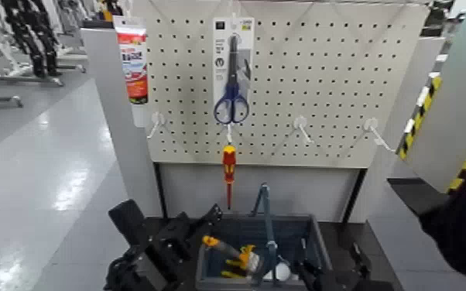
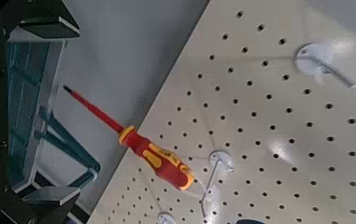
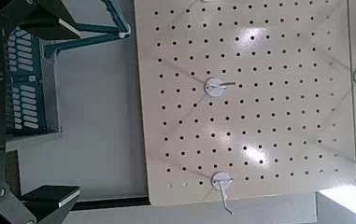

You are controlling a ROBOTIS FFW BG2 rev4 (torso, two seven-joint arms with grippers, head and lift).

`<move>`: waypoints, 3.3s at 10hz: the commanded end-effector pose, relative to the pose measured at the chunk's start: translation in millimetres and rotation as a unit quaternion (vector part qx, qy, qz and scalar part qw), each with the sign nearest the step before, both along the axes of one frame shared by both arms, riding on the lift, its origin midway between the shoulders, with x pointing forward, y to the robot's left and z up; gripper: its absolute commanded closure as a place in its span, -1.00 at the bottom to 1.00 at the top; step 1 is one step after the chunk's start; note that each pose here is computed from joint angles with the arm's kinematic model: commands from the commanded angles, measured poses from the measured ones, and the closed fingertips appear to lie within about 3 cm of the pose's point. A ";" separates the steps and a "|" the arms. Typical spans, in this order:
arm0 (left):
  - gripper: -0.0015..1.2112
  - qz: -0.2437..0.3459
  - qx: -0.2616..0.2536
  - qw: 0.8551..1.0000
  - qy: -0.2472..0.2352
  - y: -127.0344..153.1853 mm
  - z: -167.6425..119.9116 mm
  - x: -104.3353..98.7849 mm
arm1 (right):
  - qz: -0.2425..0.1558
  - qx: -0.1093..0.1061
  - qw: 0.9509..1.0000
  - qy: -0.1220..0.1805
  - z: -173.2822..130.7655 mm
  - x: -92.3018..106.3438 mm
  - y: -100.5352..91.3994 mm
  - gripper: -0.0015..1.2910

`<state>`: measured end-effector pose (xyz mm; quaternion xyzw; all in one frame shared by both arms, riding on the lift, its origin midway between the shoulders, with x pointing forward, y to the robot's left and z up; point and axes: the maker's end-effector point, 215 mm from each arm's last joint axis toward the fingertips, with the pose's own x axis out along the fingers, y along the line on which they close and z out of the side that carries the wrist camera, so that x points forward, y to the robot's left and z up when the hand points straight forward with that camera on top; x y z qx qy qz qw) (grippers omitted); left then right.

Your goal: Grasp the handle of the crate.

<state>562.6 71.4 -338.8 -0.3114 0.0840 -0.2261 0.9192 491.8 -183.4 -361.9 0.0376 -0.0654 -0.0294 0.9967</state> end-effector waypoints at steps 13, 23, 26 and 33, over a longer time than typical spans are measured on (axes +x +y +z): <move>-0.80 -0.271 -0.226 0.920 0.172 -132.2 14.1 -20.3 | 0.007 0.006 1.000 -0.003 1.0 2.2 7.0 -0.79; 0.47 -0.333 -0.312 0.864 0.212 -148.4 27.2 -31.5 | 0.013 0.005 1.000 -0.001 0.1 3.7 12.3 -0.80; 0.85 -0.328 -0.318 0.863 0.217 -146.9 21.4 -32.7 | 0.013 0.005 1.000 -0.002 0.8 3.8 12.0 -0.79; 0.94 -0.313 -0.363 0.849 0.223 -149.4 19.1 -40.5 | 0.011 0.004 1.000 -0.001 -0.4 2.8 8.9 -0.80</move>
